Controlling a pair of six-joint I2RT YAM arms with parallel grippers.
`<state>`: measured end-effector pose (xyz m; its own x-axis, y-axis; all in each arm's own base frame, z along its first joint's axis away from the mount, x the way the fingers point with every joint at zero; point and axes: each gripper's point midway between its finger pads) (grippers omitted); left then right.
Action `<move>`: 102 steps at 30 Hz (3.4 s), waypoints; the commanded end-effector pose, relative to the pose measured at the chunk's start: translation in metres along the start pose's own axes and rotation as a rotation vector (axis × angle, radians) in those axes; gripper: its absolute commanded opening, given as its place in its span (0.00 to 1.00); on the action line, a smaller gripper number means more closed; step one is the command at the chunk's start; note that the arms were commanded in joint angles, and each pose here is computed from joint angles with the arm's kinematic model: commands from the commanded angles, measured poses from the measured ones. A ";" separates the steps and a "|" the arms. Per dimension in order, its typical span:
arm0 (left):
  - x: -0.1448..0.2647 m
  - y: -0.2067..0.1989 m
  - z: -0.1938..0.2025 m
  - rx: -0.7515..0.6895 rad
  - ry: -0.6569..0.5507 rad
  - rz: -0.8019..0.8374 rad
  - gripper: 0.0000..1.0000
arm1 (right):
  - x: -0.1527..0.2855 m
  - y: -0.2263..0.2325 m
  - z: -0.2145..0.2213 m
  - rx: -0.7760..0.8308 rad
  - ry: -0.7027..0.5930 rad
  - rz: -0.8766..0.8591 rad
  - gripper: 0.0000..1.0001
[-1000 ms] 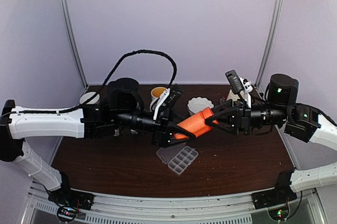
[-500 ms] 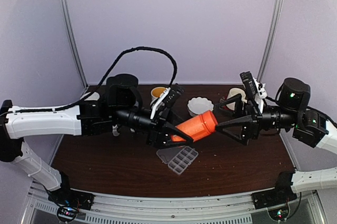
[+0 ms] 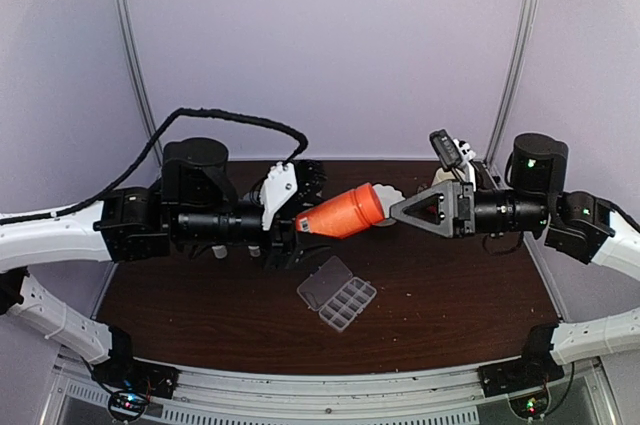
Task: Sort the pills into containers
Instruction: Unscrew the lid of the pill bottle.
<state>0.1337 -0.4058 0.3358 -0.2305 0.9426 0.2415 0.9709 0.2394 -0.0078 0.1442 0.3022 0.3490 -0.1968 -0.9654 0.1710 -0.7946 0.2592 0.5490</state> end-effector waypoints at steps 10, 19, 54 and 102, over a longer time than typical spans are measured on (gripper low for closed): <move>-0.006 0.016 -0.008 -0.174 0.022 -0.152 0.30 | -0.005 0.003 -0.014 -0.146 0.012 0.075 1.00; -0.011 0.011 -0.009 -0.186 0.025 -0.137 0.30 | -0.021 0.003 -0.007 -0.168 0.050 0.056 0.84; 0.002 -0.072 -0.040 0.199 0.004 0.496 0.27 | 0.022 0.058 -0.005 0.850 -0.142 -0.075 0.10; 0.020 -0.117 -0.033 0.348 0.169 0.878 0.28 | 0.021 -0.002 0.067 2.603 0.308 0.040 0.00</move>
<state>0.0561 -0.4396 0.3092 0.4311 0.8512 0.2993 0.7815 -0.1865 -0.5953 0.0702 0.2959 0.3328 -0.1689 -0.9653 0.1993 0.2507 -0.2376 -0.9384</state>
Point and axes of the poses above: each gripper's point midway between its finger pads, its own x axis back along the fingers, its own y axis along the line the jaws close on, z = x × y, and after that the axes turned 13 degrees about x, right-handed
